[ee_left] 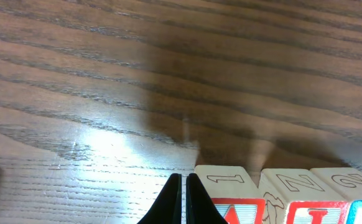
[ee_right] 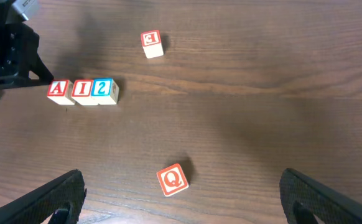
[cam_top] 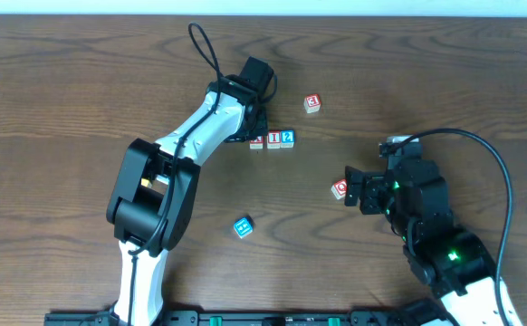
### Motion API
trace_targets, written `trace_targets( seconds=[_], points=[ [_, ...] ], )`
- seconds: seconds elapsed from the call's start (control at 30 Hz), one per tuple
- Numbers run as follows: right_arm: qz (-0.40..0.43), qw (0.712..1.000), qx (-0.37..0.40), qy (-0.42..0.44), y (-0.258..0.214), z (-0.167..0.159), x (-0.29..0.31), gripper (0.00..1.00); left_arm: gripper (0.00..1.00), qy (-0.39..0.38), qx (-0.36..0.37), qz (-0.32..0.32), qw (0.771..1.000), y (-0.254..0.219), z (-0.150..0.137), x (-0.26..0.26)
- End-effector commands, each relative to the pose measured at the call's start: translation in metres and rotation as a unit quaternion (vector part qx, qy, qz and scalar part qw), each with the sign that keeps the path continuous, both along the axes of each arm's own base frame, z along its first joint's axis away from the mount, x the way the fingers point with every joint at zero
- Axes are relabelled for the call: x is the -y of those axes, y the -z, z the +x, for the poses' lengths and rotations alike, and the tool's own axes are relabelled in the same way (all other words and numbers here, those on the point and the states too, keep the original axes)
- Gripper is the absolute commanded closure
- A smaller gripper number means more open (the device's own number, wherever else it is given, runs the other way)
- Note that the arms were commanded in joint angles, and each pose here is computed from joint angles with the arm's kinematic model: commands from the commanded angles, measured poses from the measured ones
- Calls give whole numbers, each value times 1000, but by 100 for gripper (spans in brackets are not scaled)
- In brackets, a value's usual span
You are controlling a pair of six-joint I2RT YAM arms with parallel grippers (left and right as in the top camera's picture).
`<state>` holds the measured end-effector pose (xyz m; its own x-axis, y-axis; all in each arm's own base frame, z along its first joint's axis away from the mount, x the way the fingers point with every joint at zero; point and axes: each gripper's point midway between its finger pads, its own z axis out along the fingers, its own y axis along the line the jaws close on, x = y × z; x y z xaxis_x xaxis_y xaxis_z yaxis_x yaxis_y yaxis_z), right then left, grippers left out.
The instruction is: Spell out Ai2
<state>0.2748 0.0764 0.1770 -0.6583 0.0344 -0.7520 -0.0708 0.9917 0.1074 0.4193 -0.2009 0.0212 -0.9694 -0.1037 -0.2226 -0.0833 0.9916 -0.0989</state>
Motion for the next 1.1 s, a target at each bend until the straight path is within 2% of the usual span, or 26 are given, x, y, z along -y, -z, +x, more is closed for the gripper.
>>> trace_targets(
  seconds=[0.0, 1.07],
  points=[
    [4, 1000, -3, 8, 2, -1, 2, 1, 94, -7, 0, -5, 1000, -4, -1, 0],
    [4, 1000, -3, 8, 2, -1, 2, 1, 94, -5, -2, -31, 999, -6, -1, 9]
  ],
)
